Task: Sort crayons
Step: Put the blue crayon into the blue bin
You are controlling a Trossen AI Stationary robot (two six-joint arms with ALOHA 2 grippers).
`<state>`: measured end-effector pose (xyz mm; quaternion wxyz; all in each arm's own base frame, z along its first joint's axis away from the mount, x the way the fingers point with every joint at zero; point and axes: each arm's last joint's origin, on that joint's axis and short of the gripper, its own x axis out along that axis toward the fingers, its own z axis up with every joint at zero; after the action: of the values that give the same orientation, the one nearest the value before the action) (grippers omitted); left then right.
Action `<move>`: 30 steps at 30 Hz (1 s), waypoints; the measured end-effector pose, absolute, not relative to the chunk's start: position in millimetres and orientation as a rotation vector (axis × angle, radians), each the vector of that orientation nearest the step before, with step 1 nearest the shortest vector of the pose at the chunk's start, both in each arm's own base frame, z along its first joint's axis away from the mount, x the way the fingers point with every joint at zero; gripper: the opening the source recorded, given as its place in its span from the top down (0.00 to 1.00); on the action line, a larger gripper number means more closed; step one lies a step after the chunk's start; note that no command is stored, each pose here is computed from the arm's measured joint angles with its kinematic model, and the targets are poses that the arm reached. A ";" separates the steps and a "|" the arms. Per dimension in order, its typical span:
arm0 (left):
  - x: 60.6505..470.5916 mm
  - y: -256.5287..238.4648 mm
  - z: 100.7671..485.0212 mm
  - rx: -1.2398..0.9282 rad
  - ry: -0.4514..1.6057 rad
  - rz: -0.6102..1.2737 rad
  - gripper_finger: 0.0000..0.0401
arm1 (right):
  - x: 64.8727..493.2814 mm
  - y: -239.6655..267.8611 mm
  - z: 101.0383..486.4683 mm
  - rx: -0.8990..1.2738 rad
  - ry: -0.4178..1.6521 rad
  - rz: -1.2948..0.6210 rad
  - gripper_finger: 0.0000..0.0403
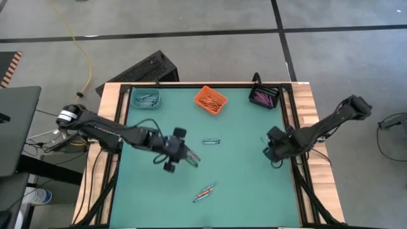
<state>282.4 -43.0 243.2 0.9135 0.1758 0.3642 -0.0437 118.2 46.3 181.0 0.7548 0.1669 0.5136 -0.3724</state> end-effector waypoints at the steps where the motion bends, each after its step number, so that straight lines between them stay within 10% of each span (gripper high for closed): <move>1: 283.2 -51.4 241.4 0.366 0.743 -0.109 0.65 | 115.8 43.8 180.2 0.384 1.106 -0.793 0.63; 30: 290.6 -135.1 205.9 0.291 0.701 -0.236 0.65 | 154.3 3.8 127.3 0.511 1.393 -0.687 0.75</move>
<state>290.6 -135.1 205.9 0.9221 0.1416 0.3412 -0.1150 154.3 3.8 127.3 0.6839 0.2278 0.6216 -0.3065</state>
